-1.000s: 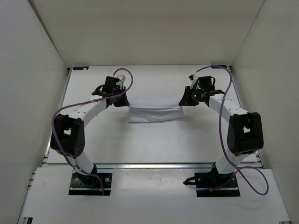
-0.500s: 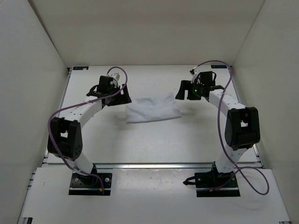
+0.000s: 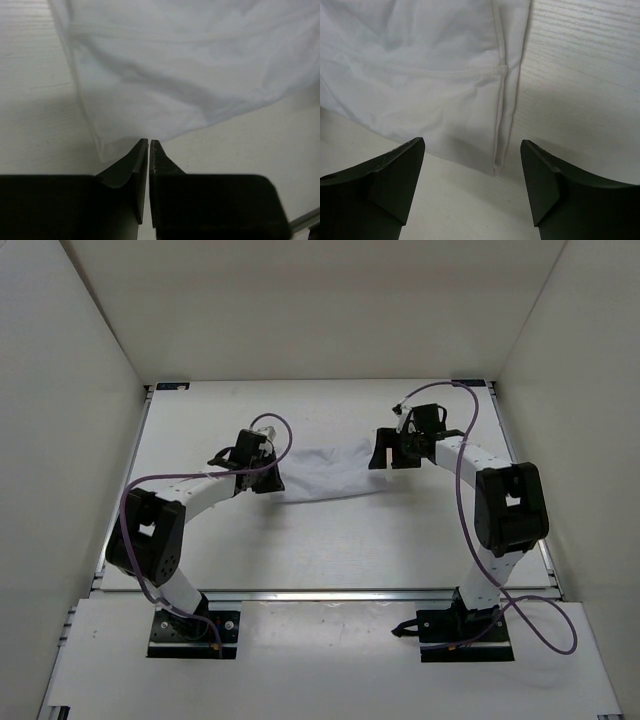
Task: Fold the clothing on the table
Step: Fold the skirt
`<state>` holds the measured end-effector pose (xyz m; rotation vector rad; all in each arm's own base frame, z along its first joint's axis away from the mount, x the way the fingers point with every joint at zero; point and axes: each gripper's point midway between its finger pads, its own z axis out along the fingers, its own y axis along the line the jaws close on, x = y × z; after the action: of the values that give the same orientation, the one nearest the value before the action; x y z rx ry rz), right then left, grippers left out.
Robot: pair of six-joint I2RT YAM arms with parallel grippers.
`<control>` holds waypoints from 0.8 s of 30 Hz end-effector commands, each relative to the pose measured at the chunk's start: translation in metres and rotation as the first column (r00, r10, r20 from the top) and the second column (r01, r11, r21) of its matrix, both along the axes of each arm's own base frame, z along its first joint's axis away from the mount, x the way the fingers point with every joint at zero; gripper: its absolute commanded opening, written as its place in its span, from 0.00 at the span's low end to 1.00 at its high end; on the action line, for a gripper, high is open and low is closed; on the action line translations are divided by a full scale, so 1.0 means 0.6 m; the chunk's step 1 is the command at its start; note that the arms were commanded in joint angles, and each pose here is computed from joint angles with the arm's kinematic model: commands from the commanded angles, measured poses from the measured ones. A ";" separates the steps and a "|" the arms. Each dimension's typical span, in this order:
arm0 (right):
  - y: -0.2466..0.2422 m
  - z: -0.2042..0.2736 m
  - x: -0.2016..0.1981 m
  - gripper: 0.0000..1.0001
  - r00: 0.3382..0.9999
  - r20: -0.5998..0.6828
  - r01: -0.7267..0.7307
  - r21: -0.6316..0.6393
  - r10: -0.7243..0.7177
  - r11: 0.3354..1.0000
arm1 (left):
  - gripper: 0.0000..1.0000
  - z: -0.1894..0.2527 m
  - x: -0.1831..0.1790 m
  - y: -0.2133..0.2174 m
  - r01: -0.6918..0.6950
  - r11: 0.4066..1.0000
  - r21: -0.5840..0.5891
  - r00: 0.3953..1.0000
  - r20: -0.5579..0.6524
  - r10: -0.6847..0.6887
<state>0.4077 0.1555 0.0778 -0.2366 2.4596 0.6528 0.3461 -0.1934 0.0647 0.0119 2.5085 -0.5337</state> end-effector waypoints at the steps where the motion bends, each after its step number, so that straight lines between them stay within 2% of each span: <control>1: -0.006 -0.004 0.007 0.75 1.000 0.024 0.001 -0.007 0.000 1.000 | 0.16 0.000 0.020 0.046 -0.124 0.992 0.029 0.992 0.036 0.123; 5: -0.010 -0.027 -0.002 0.73 1.000 -0.024 0.002 -0.006 -0.003 1.000 | 0.16 -0.010 0.016 0.065 -0.159 0.987 0.035 0.987 0.030 0.158; 7: -0.006 -0.033 -0.004 0.69 0.999 -0.043 -0.010 0.009 0.010 1.000 | 0.14 -0.011 0.016 0.053 -0.138 0.990 0.011 0.990 0.029 0.138; 13: -0.008 -0.058 -0.019 0.66 0.997 -0.080 -0.003 -0.025 0.001 1.000 | 0.08 -0.028 0.019 0.043 -0.135 0.989 0.056 0.991 0.013 0.135; 19: -0.007 -0.070 -0.021 0.51 0.994 -0.108 0.011 -0.004 -0.011 1.000 | 0.05 -0.037 0.011 0.056 -0.162 0.983 0.082 0.987 -0.011 0.163; 20: -0.005 -0.075 -0.020 0.48 0.994 -0.110 0.006 0.001 -0.006 1.000 | 0.05 -0.039 0.011 0.055 -0.153 0.985 0.081 0.988 -0.011 0.155; 21: -0.001 -0.070 -0.017 0.40 0.995 -0.104 0.007 0.006 -0.006 1.000 | 0.04 -0.041 0.011 0.056 -0.162 0.983 0.083 0.986 -0.014 0.164; 24: 0.008 -0.081 -0.019 0.29 0.993 -0.114 -0.012 0.001 0.012 1.000 | 0.00 -0.049 0.010 0.058 -0.172 0.978 0.117 0.984 -0.016 0.175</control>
<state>0.3929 0.1533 0.0310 -0.1972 2.5854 0.6784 0.3461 -0.1605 0.0316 -0.1511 2.5444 -0.3660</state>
